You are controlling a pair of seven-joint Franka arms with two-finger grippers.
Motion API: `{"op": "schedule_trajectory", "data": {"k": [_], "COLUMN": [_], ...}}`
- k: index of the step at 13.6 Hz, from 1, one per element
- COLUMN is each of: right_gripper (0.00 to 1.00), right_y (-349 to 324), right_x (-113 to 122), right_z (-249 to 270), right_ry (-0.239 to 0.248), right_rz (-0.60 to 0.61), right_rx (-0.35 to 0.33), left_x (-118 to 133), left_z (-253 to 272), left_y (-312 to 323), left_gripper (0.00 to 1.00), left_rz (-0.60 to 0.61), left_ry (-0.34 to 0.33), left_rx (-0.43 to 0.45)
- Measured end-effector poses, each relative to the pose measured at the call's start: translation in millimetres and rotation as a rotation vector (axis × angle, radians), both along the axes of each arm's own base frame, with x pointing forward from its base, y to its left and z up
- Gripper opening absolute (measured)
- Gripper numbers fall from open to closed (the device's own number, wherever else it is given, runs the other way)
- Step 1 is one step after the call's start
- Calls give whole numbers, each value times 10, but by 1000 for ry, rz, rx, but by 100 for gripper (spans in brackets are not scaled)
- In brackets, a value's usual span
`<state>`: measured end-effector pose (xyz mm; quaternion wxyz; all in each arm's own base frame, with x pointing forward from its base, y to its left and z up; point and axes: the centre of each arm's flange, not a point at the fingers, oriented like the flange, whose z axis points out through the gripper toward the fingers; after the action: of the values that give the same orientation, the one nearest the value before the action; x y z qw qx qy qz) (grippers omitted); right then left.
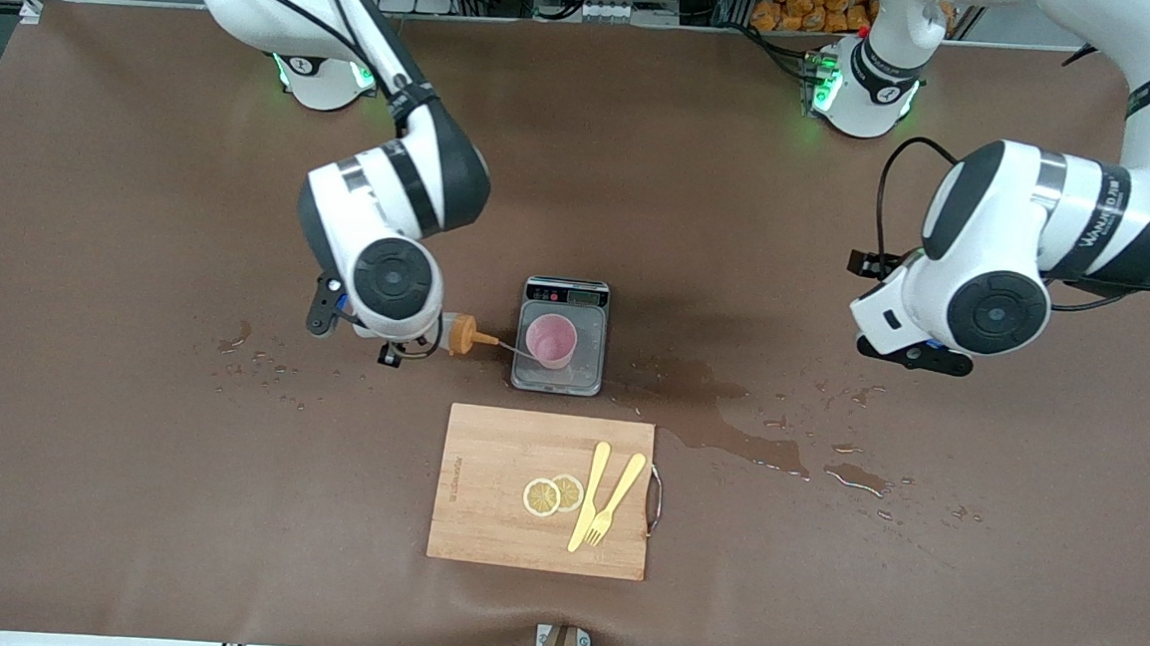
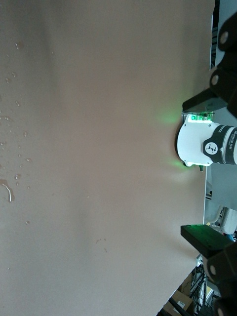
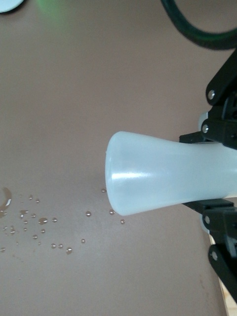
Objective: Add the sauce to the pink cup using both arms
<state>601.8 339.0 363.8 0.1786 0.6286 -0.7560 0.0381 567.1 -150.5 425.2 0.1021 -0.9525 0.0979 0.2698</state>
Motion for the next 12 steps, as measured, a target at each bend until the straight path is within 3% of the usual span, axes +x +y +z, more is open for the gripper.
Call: {"op": "schedule_trajectory", "data": {"k": [3, 5, 12], "right_gripper": [43, 41, 41], "right_y": [222, 291, 456], "right_x": [-115, -154, -277], "right_z": [-36, -22, -388], "right_ry": [-6, -9, 10], "right_rz": [63, 75, 137], "right_rx": [-108, -133, -252], "left_x": [-71, -142, -261], "left_z": [166, 454, 1570], "left_y": [-24, -20, 342], "left_gripper": [100, 100, 100], "left_rz": [-7, -8, 84], "left_ry": [-24, -76, -386], "left_rx": [-3, -10, -152]}}
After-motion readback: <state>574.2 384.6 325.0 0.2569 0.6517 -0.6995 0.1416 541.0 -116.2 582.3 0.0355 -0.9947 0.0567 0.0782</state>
